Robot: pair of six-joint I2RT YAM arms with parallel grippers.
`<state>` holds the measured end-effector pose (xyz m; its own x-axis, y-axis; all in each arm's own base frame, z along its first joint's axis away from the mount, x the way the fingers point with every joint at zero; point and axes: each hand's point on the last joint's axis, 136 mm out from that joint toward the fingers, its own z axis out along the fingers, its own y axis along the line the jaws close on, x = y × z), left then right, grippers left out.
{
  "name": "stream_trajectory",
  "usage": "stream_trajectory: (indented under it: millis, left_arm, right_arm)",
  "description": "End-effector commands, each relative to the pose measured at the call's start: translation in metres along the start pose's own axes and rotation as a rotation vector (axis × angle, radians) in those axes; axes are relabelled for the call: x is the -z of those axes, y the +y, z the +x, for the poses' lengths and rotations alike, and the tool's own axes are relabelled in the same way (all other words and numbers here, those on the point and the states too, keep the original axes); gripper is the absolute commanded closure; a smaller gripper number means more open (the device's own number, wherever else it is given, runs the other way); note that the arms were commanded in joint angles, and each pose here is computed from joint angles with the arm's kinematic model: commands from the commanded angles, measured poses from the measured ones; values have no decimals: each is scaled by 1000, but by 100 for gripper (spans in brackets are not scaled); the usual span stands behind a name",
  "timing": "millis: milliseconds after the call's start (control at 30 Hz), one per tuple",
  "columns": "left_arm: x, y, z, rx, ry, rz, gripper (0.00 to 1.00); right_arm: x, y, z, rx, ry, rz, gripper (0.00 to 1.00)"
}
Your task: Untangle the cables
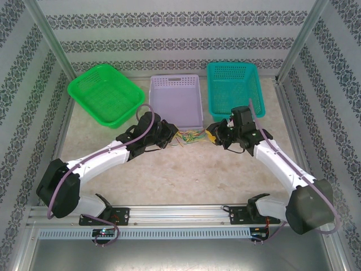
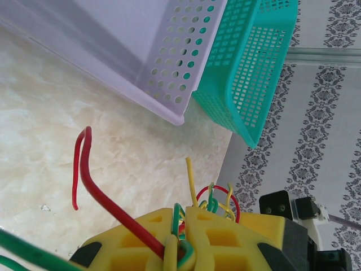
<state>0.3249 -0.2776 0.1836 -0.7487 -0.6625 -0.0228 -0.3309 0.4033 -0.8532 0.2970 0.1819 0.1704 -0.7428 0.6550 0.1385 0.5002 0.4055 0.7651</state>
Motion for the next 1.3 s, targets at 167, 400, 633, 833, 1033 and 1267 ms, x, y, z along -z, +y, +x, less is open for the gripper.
stream_trajectory:
  millis: [167, 400, 633, 833, 1033, 1267]
  left_arm:
    - [-1, -22, 5, -32, 21, 51, 100]
    - [-3, -18, 6, -25, 31, 42, 100]
    - [21, 37, 0, -57, 5, -193, 47]
    - [35, 46, 4, -109, 27, -227, 43]
    - [9, -8, 43, -339, 261, -155, 66]
    - [-23, -5, 75, -582, 495, -119, 57]
  right_arm:
    - [-3, 17, 5, 21, 12, -34, 80]
    - [-5, 18, 1, 15, -9, -44, 100]
    - [5, -23, -7, 33, -59, 36, 100]
    - [-12, -50, 2, 67, -33, 71, 100]
    - [-20, -39, 5, 216, -1, 58, 100]
    - [-22, -12, 11, 331, 88, -2, 100]
